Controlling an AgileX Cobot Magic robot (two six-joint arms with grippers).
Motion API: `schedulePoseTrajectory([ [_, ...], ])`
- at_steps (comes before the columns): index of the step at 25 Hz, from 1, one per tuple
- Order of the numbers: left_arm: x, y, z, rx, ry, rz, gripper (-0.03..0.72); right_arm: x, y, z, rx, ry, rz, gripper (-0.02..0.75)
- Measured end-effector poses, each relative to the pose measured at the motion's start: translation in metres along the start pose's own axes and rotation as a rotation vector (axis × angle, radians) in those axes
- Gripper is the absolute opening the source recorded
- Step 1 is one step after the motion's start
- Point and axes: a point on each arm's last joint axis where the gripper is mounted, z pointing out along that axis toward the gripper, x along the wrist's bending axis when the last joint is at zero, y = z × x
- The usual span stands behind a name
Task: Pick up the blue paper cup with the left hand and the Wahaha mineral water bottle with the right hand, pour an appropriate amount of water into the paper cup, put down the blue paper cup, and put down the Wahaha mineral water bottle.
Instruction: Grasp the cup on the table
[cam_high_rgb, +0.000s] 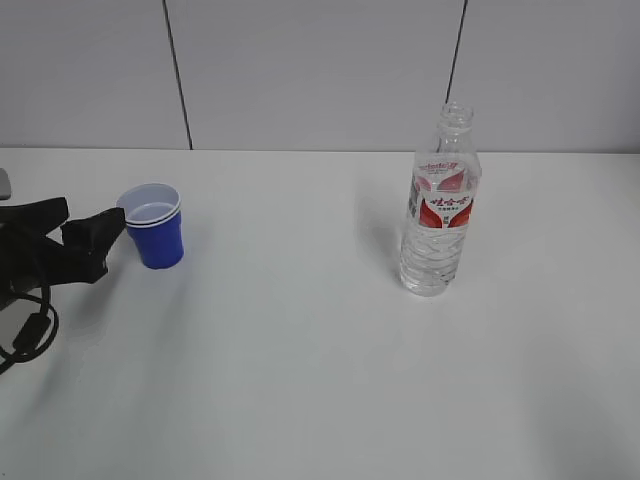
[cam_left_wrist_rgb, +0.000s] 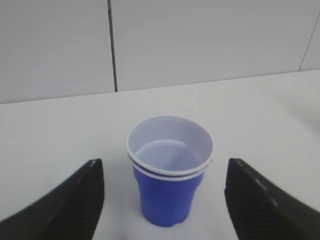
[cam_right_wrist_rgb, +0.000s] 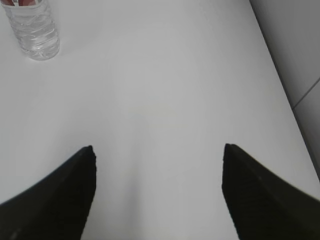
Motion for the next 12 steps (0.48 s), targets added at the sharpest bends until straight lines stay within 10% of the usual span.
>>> schedulePoseTrajectory([
  [12,0.005,-0.037,0.021,0.111,0.009,0.018,0.571,0.0,0.0,0.0,0.0,0.0,0.002,0.587],
])
